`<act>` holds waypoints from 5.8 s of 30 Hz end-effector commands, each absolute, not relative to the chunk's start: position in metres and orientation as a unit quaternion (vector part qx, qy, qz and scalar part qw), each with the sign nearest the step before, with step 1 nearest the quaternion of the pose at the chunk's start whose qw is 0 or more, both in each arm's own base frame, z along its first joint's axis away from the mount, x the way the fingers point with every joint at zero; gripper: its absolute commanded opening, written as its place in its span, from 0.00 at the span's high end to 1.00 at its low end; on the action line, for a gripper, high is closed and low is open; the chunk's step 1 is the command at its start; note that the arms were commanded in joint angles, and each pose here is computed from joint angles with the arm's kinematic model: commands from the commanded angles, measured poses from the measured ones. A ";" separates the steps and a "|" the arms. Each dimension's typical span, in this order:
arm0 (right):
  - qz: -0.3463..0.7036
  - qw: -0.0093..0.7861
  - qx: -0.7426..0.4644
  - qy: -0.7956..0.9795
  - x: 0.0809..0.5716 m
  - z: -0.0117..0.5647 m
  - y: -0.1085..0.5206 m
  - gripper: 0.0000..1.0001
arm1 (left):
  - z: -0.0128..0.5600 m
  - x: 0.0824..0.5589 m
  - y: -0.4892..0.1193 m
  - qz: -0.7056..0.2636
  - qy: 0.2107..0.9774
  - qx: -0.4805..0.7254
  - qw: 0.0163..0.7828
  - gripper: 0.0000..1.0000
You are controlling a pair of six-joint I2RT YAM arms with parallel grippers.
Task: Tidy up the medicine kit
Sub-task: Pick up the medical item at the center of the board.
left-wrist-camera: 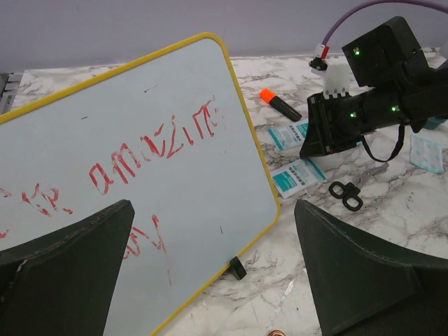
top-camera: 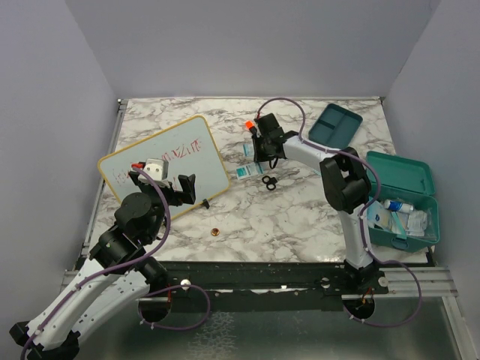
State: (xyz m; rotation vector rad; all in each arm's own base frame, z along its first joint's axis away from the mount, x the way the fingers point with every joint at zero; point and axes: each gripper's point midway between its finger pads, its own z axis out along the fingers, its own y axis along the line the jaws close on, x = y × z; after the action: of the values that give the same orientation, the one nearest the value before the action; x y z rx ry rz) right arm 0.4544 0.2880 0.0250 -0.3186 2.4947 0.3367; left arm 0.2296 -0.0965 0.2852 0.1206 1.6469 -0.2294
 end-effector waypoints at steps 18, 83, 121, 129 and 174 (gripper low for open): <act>0.215 0.237 -0.222 0.921 0.388 0.028 0.303 0.99 | 0.285 0.230 -0.098 -0.102 0.729 0.057 0.674 0.01; 0.380 0.215 0.241 0.867 0.223 0.053 0.266 0.37 | 0.069 0.206 -0.260 -0.320 0.906 0.088 0.262 0.72; 0.399 0.293 0.167 0.853 0.246 0.064 0.285 0.48 | 0.051 0.187 -0.287 -0.332 0.910 0.080 0.237 0.79; 0.380 0.266 0.179 0.868 0.234 0.050 0.276 0.56 | 0.054 0.214 -0.272 -0.274 0.920 0.077 0.270 0.78; 0.303 0.224 0.166 0.911 0.230 0.005 0.281 0.42 | 0.012 0.213 -0.271 -0.280 0.936 0.044 0.206 0.88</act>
State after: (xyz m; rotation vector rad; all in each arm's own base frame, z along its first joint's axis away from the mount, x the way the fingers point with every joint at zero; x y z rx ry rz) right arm 0.2406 0.2978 0.0347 0.4611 2.4307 0.9961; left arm 0.2170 -0.2732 0.0245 0.1363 2.5680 -0.7810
